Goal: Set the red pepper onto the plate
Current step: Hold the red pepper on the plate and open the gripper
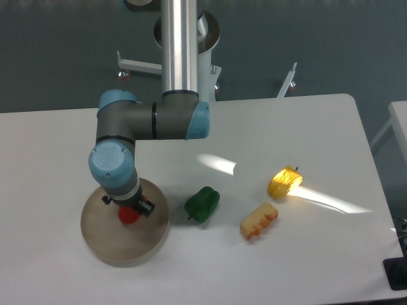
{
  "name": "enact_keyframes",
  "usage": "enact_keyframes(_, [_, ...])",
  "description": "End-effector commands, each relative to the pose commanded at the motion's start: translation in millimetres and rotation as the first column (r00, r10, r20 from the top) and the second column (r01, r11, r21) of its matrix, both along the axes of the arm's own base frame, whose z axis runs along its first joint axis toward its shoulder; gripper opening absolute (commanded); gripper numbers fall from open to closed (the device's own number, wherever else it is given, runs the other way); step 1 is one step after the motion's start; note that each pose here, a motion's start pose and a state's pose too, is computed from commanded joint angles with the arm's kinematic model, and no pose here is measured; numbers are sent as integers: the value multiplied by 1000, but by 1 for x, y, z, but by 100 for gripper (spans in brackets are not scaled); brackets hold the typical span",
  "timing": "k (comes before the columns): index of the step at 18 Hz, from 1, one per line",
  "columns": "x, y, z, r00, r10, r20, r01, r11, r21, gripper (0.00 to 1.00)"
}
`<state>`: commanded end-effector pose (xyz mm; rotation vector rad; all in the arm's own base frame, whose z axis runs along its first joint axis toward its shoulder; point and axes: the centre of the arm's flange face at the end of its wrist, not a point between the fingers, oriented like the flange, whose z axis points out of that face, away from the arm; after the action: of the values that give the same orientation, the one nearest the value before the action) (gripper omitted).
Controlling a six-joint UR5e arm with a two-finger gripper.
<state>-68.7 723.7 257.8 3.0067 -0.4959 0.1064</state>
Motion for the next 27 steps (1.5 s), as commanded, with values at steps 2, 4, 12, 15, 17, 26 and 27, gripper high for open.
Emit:
enact_keyframes(2, [0,0,-1,1000,0,0,0,1000,-1,45])
enact_keyframes(4, [0,0,-1,1000,0,-1,0,1000,-2,45])
enact_keyframes(12, [0,1,-4,1000,0,0,0,1000,-5,46])
enact_keyframes(15, [0,1,-4,1000,-3,2,3,1000,-4,50])
enact_keyframes(17, [0,1,-4,1000,-8,2,8,1000,-4,54])
enact_keyframes(26, [1,0,-6,1000,-9,3,9,1000,-8,74])
enact_keyframes(27, [1,0,-7,1000,-9,5,9,1000,-9,78])
